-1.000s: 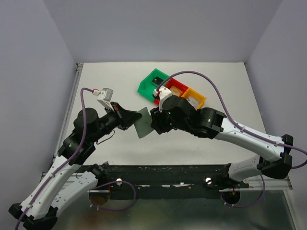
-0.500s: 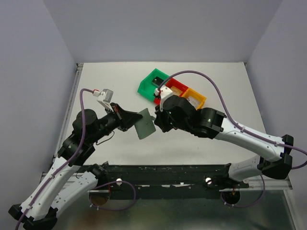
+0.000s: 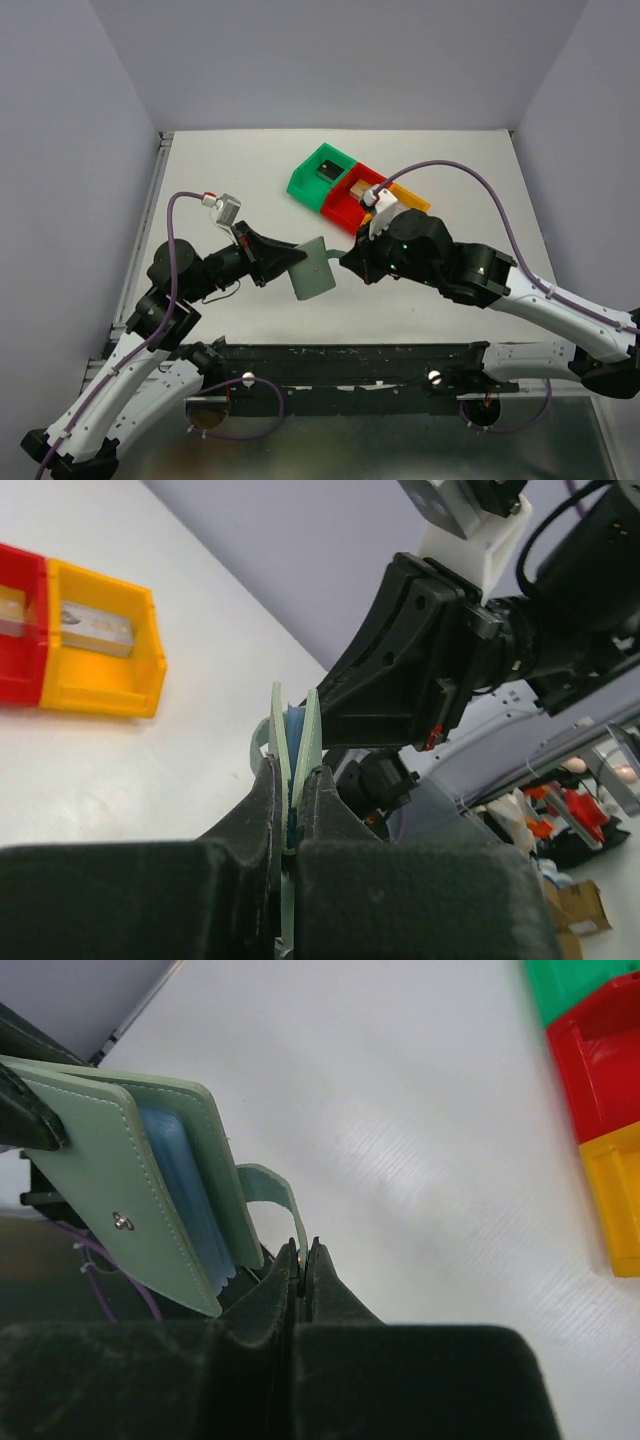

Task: Take the credit cards out of the card holder
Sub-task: Open the card holder at the center of the board.

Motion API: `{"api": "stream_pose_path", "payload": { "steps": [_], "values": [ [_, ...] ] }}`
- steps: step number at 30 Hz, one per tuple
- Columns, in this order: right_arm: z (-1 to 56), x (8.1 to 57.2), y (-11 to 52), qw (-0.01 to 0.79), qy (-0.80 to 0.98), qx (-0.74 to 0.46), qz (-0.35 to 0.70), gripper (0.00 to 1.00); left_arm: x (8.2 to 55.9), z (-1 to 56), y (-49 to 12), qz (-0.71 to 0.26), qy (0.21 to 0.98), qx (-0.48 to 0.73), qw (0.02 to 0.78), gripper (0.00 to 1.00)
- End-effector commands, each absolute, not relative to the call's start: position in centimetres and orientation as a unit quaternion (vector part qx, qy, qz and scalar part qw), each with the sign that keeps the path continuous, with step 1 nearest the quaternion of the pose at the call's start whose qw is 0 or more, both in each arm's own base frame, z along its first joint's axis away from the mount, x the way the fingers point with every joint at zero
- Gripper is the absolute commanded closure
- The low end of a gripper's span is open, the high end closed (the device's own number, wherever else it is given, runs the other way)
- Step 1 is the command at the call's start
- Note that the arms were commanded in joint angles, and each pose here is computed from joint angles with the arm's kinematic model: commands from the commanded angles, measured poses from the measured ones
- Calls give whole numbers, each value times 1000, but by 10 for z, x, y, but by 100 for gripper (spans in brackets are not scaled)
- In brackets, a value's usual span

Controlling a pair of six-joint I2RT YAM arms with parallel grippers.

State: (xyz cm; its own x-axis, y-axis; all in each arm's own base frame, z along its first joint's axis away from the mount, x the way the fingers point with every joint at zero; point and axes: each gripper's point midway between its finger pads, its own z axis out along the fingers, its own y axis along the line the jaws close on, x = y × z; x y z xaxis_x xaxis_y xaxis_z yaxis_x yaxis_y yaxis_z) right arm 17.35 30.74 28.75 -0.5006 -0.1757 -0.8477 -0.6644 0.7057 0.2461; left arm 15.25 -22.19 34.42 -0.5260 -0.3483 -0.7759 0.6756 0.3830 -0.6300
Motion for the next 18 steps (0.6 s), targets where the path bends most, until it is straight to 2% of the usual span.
{"api": "stream_pose_path", "payload": {
  "steps": [1,12,18],
  "values": [
    [311,158,313,442,775,-277,356,100,116,384,-238,-626,582,217,471,100],
    [331,127,306,435,728,-310,430,100,75,406,-243,-690,469,329,443,100],
    [342,109,306,426,702,-331,466,100,67,409,-244,-715,431,354,421,100]
  ]
}}
